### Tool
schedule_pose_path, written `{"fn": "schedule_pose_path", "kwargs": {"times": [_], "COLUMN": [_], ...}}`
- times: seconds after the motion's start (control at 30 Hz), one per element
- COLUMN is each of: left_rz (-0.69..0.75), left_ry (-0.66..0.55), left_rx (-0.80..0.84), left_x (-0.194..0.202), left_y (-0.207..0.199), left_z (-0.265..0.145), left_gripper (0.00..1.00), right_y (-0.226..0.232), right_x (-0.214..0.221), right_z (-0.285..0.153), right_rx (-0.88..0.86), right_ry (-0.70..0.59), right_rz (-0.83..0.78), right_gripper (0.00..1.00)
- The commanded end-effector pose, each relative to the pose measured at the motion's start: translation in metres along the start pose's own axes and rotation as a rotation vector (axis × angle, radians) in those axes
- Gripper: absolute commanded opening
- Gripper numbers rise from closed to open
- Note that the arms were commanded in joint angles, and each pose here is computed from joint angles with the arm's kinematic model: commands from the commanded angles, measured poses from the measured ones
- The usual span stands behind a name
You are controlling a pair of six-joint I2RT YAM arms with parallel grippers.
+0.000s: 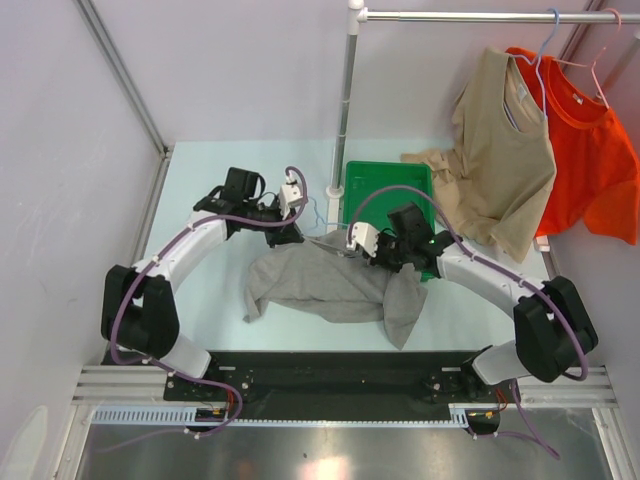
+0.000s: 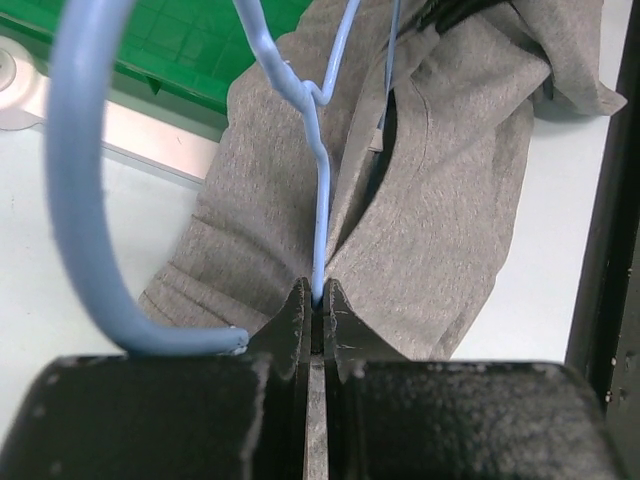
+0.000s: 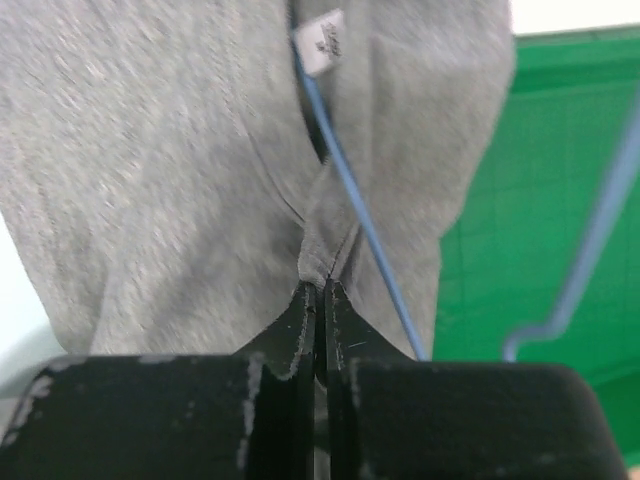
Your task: Place the t-shirt on the hanger
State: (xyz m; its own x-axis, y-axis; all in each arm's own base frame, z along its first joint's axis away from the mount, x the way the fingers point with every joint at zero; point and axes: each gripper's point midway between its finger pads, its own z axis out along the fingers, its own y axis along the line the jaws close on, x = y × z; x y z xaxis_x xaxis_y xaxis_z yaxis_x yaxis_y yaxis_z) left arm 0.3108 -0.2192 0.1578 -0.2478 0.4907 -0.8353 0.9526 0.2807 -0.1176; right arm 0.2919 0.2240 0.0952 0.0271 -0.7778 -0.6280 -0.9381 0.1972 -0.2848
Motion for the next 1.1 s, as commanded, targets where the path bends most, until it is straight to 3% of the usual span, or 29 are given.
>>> {"fn": "schedule_pose_path", "kwargs": {"times": [0.0,0.37,0.6,0.8,1.07], "left_rz": [0.051,0.061,0.070,0.156,0.132], "left_ry": [-0.072,-0.161,-0.164,-0.119,-0.129], "left_rx": [0.006,0.012,-0.029,-0.051,-0.082], "left_x": [-0.019,-0.026,-0.021,-0.003,0.005], "left_y": [-0.003,-0.007,-0.005,-0.009,-0.008], "left_z": [-0.015,-0.044,-0.050,-0.051,-0.056], "left_gripper": [0.00,0.00,0.00,0.00,0.00], "right_y": [-0.022,-0.051,-0.060,-0.060,-0.070], "right_x": [0.001,0.027,0.029,0.037,0.060], "right_z": [-0.026,-0.055,-0.064,-0.070,-0.070], "right_rx": [0.085,0.141,0.059,-0.033,-0.075], "right_ry": [-0.001,-0.017,-0.102,-0.116,-0.116], "right_rz": [0.028,0.287,0.451,0.561,0.665], "right_gripper": [0.00,0.00,0.00,0.00,0.00]}}
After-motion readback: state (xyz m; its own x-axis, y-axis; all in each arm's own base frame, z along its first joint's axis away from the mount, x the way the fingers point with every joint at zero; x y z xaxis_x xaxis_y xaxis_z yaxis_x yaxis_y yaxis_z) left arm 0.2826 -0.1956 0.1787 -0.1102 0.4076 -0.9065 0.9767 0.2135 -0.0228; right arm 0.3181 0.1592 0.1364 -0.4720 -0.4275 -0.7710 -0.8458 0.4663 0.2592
